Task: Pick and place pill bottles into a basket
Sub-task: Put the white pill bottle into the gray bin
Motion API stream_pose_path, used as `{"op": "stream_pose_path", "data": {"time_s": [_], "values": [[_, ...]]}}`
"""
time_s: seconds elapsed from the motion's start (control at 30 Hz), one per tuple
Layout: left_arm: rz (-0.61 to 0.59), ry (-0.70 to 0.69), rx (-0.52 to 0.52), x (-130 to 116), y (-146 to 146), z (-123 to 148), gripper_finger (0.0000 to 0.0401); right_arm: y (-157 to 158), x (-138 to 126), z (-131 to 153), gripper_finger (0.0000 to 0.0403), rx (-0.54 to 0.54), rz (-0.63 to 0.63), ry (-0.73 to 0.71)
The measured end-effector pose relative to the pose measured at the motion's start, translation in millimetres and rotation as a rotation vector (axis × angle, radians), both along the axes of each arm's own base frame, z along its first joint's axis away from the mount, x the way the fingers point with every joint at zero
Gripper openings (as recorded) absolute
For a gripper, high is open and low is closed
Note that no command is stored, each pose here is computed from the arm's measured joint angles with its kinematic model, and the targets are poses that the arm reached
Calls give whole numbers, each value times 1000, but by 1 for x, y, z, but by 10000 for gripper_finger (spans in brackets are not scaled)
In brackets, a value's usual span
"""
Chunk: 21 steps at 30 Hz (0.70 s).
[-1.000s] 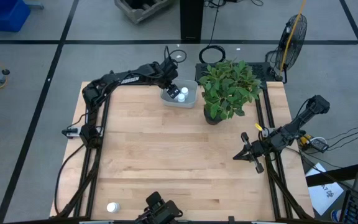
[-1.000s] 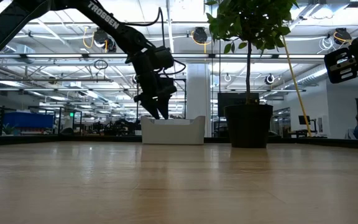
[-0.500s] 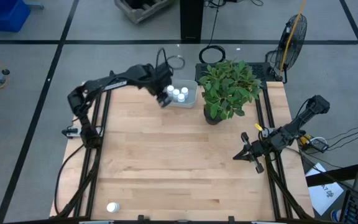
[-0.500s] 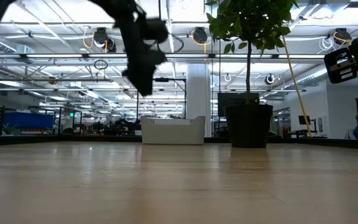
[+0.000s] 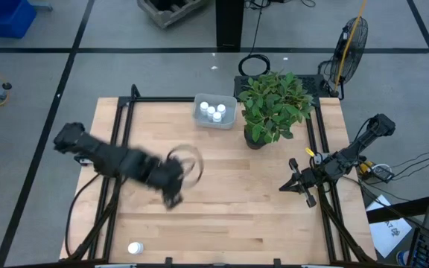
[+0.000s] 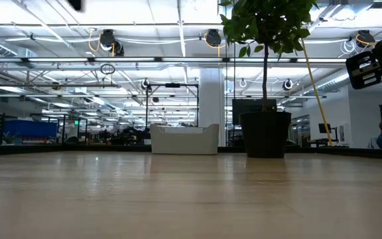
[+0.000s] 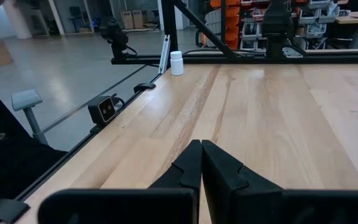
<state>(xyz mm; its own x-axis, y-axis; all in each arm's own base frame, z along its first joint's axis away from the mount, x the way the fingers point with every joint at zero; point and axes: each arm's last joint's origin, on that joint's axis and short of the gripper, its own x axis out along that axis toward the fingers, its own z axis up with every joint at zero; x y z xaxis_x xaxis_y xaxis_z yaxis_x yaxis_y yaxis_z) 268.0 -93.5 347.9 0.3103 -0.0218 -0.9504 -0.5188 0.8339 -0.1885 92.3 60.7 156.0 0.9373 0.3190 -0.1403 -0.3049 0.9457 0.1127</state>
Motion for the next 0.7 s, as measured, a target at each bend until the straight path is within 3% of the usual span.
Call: {"op": "stream_pose_path", "data": {"time_s": [0.13, 0.3, 0.5, 0.7], "values": [[73, -40, 18, -26, -65, -5, 238, 0, 0, 0, 4, 0, 0, 0], [173, 12, 3, -53, -122, -27, 305, 0, 0, 0, 4, 0, 0, 0], [183, 175, -50, -76, -164, -51, 366, 0, 0, 0, 4, 0, 0, 0], [204, 228, -34, -93, -189, -68, 373, 0, 0, 0, 4, 0, 0, 0]]}}
